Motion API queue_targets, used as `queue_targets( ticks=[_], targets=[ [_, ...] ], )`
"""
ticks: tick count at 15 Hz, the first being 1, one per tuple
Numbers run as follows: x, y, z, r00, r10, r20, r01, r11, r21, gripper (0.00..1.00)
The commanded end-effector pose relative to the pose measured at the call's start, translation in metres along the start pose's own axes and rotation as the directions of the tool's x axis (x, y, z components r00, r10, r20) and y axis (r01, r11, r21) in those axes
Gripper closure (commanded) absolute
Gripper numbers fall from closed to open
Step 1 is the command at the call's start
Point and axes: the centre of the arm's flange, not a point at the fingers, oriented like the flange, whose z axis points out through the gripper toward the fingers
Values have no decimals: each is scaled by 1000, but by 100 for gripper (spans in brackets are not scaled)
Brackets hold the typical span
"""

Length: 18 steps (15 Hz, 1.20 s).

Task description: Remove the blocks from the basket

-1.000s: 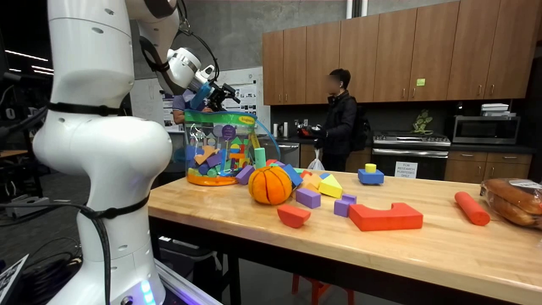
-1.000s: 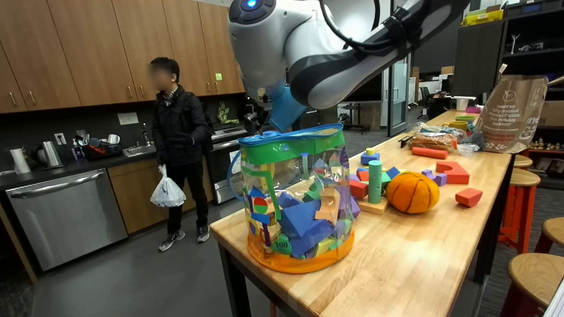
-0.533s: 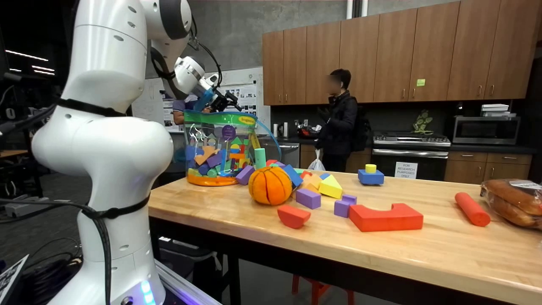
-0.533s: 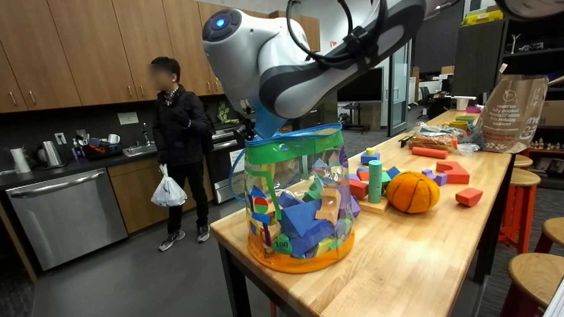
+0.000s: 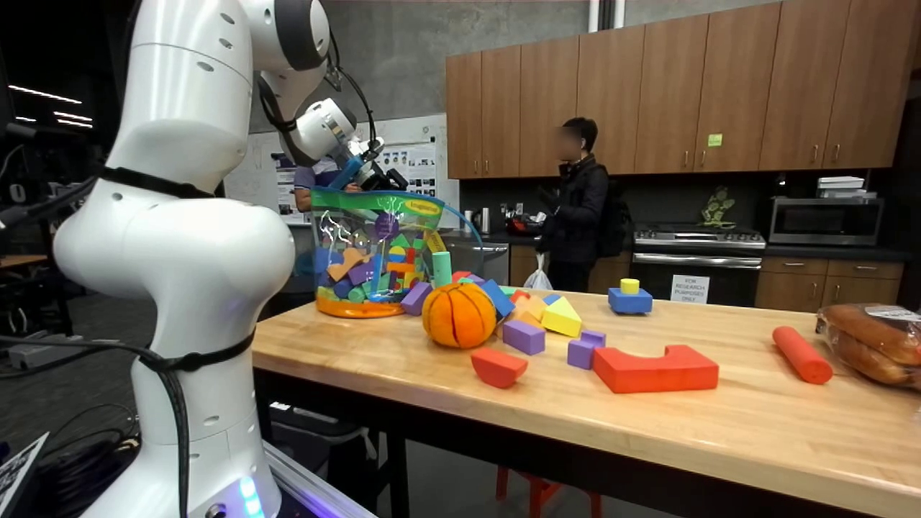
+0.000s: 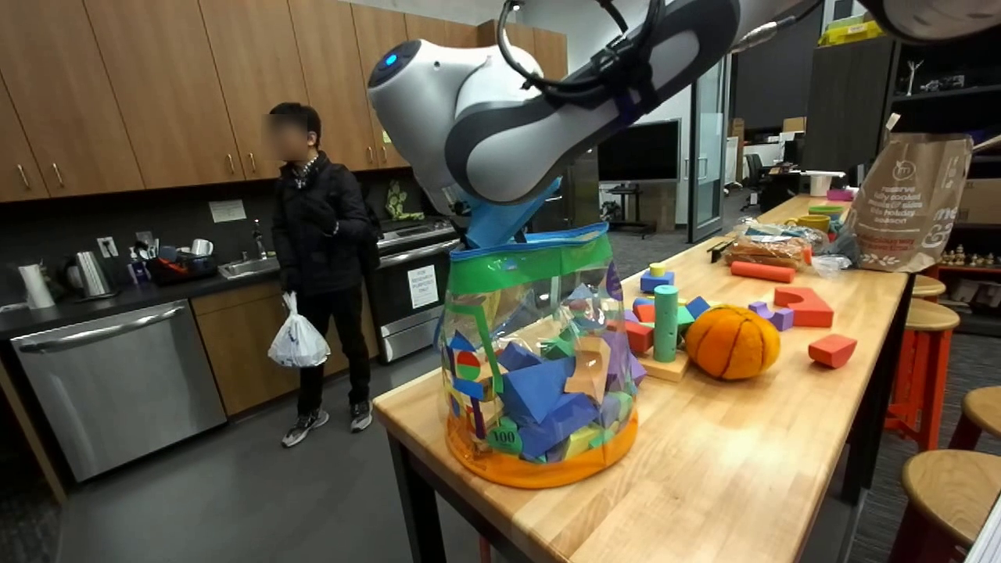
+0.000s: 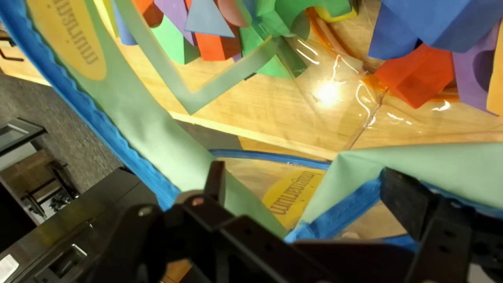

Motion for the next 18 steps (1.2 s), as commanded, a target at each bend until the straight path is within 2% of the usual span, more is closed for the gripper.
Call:
queue_targets(
  ticks=[1, 5, 8, 14, 18],
  targets=[
    [-20, 21, -15, 999, 50, 17, -51, 998, 25, 0],
    [-44, 29, -37, 980, 162, -113, -153, 985, 83, 0],
    [-62, 36, -57, 968, 192, -161, -177, 979, 104, 0],
    [-98, 51, -80, 944, 259, -203, -238, 964, 121, 0],
    [-95, 54, -78, 955, 231, -186, -212, 970, 119, 0]
  ],
)
